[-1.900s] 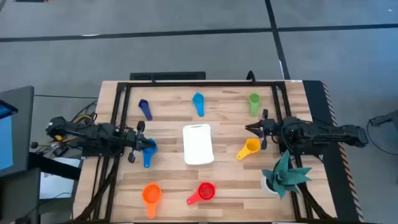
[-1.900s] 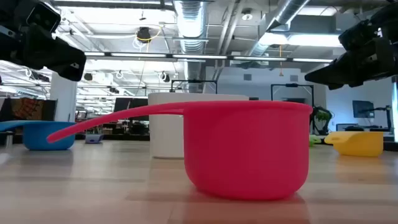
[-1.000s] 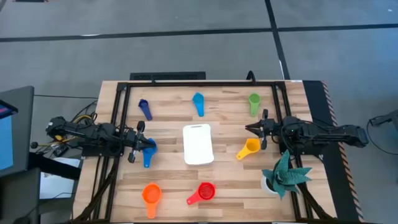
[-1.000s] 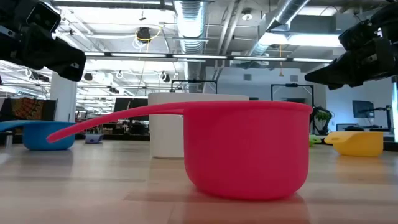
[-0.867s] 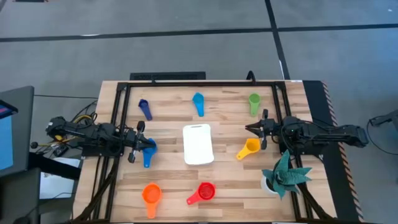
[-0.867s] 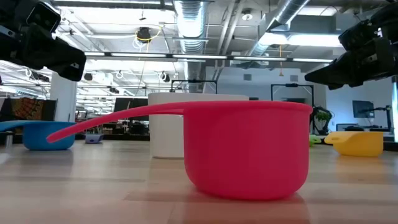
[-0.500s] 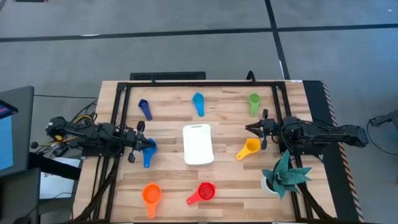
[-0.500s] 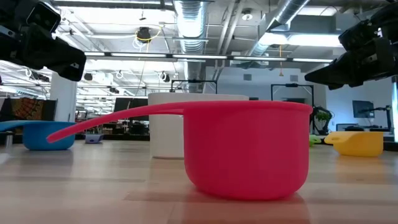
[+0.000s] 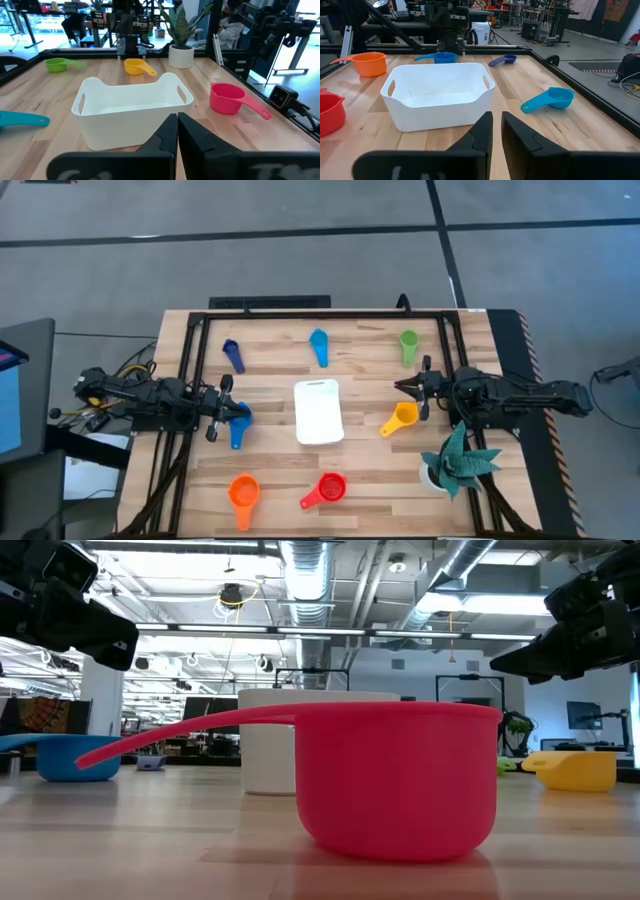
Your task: Nest measuring cups in basket
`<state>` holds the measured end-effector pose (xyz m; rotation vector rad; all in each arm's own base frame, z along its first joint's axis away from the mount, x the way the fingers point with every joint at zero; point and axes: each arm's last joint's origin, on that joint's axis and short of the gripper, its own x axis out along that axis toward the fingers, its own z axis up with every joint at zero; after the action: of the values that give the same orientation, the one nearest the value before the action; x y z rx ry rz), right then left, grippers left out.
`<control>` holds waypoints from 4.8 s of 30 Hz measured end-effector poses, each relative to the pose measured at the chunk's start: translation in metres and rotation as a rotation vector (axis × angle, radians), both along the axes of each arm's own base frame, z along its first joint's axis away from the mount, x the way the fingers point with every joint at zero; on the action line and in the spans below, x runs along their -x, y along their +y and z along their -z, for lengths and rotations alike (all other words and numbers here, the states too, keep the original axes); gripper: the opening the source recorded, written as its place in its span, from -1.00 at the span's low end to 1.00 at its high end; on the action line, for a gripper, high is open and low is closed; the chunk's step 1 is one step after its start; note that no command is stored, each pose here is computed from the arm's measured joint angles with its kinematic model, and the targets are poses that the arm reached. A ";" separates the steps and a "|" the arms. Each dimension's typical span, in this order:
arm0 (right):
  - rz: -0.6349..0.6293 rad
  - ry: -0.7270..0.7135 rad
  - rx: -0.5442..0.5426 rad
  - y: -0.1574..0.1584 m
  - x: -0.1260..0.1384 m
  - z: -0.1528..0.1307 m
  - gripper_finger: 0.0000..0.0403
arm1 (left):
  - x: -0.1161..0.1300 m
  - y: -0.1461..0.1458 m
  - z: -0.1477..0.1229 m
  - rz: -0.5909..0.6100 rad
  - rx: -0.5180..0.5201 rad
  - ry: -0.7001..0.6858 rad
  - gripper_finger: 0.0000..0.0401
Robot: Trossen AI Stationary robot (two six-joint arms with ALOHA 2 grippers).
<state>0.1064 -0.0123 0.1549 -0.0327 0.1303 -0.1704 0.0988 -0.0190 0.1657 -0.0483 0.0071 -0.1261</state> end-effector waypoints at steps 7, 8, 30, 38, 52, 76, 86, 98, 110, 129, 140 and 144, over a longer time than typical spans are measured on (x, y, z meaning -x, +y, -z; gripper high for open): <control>0.000 0.000 0.000 0.000 0.000 0.000 -0.67 | 0.000 0.000 0.000 0.000 0.000 0.000 -1.00; 0.000 0.000 0.000 0.000 0.000 0.000 -0.67 | 0.000 0.000 0.000 0.000 0.000 0.000 -1.00; 0.000 0.000 0.000 0.000 0.000 0.000 -0.67 | 0.000 0.000 0.000 0.000 0.000 0.000 -1.00; 0.000 0.000 0.000 0.000 0.000 0.000 -0.67 | 0.000 0.000 0.000 0.000 0.000 0.000 -1.00; 0.000 0.000 0.000 0.000 0.000 0.000 -0.67 | 0.000 0.000 0.000 0.000 0.000 0.000 -1.00; 0.063 -0.136 -0.245 -0.002 0.000 -0.008 -0.67 | 0.000 0.010 -0.009 -0.348 0.025 -0.074 -1.00; 0.119 -0.253 -0.448 -0.004 0.000 -0.016 -0.67 | -0.002 0.008 -0.012 -0.288 0.002 -0.050 -1.00; 0.033 -0.264 -0.517 0.006 -0.003 -0.017 -0.67 | -0.019 0.005 -0.012 -0.315 0.101 -0.030 -0.67; 0.052 -0.388 -0.532 0.014 -0.008 -0.028 -0.67 | -0.044 -0.018 -0.004 -0.189 0.218 -0.012 -0.58; 0.143 -0.002 -0.559 0.059 -0.099 -0.054 -0.67 | -0.097 -0.079 -0.030 -0.316 0.058 0.184 -0.58; 0.049 0.199 -0.444 0.133 -0.170 -0.058 -0.60 | -0.101 -0.079 -0.034 -0.424 0.058 0.198 -0.58; 0.030 0.288 -0.412 0.158 -0.187 -0.055 -0.40 | -0.101 -0.078 -0.032 -0.477 0.036 0.195 -0.58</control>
<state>0.2933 0.1459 0.2095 0.3564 0.4508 -0.1654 0.2001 -0.0972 0.1979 -0.0964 0.1864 0.3556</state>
